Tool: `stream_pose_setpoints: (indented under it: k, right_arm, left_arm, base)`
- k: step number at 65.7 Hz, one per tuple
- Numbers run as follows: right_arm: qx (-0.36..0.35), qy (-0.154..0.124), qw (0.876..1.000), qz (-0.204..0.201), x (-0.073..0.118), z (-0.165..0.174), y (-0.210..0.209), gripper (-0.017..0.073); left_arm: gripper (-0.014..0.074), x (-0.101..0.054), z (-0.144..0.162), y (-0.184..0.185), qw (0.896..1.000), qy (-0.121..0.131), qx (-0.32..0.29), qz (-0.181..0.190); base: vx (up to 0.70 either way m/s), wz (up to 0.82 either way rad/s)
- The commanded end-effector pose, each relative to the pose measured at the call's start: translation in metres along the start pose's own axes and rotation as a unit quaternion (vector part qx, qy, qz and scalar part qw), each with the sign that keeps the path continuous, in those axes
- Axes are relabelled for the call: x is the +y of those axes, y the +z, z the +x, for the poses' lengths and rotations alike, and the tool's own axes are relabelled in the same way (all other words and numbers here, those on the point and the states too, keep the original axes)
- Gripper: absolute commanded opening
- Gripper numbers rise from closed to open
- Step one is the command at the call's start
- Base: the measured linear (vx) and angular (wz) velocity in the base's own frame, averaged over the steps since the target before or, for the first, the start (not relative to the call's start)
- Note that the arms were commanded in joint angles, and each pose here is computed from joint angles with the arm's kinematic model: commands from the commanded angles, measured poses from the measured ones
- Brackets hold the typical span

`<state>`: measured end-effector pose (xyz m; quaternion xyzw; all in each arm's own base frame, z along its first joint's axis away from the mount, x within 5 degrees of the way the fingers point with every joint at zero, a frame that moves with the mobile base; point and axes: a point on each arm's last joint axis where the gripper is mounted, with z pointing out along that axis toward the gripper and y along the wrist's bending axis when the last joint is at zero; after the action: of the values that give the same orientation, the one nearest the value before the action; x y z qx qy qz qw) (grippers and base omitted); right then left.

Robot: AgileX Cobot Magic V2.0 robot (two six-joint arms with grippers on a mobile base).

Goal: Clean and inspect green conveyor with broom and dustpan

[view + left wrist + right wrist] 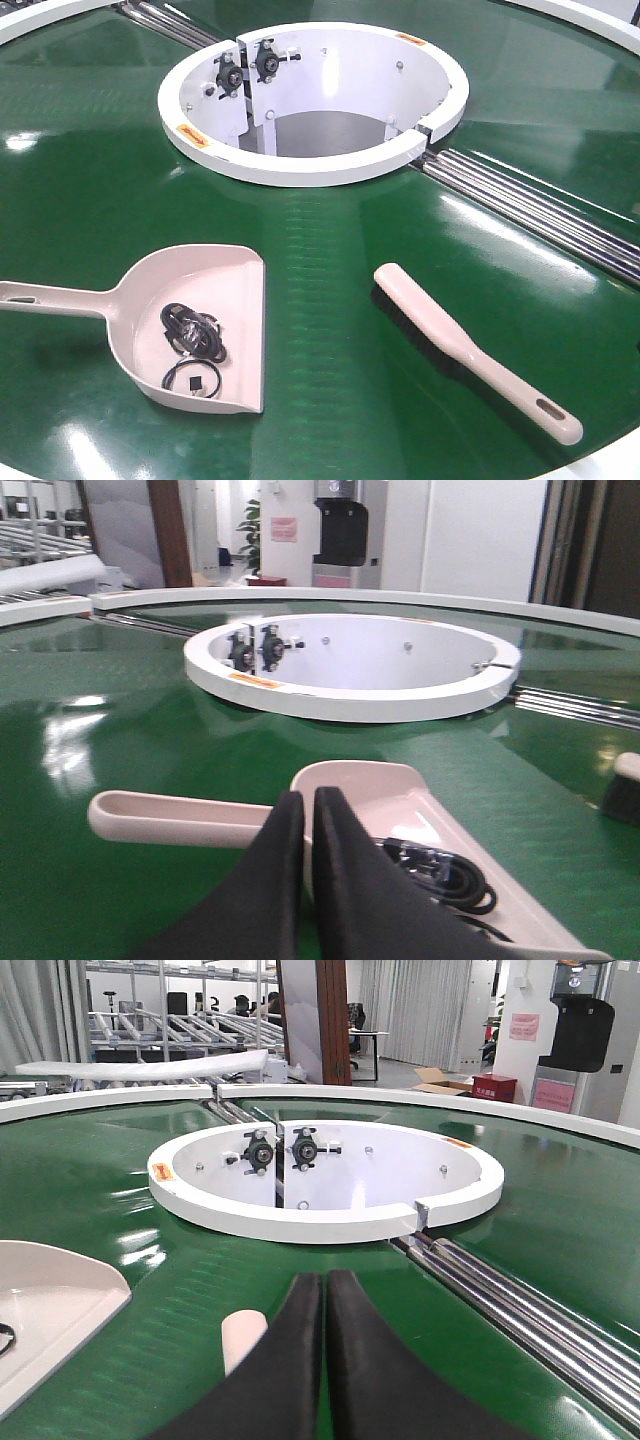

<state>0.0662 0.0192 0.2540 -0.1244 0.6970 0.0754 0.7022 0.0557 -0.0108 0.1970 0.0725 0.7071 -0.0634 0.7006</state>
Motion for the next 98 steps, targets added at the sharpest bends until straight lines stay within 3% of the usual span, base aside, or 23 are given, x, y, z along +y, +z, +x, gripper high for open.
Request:
stream_pose_setpoints:
  k: [1,73,76,80,85,98]
  right_arm:
    - [-0.049,-0.001,0.999,0.005,-0.001,-0.016,0.000,-0.0008]
    - [-0.044,-0.001,0.999,0.004,-0.001,-0.012,0.000,-0.0008]
    - [-0.040,-0.012,0.999,0.006,-0.001,-0.010,0.000,-0.0008]
    - [-0.029,-0.034,0.999,0.016,-0.002,-0.003,0.001,-0.0008]
    - [-0.013,-0.040,0.998,0.043,-0.005,0.011,0.002,-0.0008]
    - [-0.027,-0.019,0.992,0.120,-0.012,0.039,-0.007,-0.0008]
  left_arm:
    - [-0.0006,0.000,-0.003,-0.001,0.999,0.009,-0.034,-0.005]
    - [-0.0006,0.000,-0.003,-0.001,0.999,0.010,-0.034,-0.005]
    - [-0.0006,0.000,-0.003,-0.001,0.999,0.010,-0.034,-0.005]
    - [-0.0006,0.000,-0.003,-0.001,0.999,0.010,-0.034,-0.005]
    - [-0.0006,0.000,-0.003,-0.001,0.999,0.010,-0.034,-0.005]
    - [-0.0006,0.000,-0.003,-0.001,0.999,0.009,-0.034,-0.005]
  base:
    - [0.00,0.00]
    - [0.00,0.00]
    - [0.00,0.00]
    - [0.00,0.00]
    - [0.00,0.00]
    - [0.00,0.00]
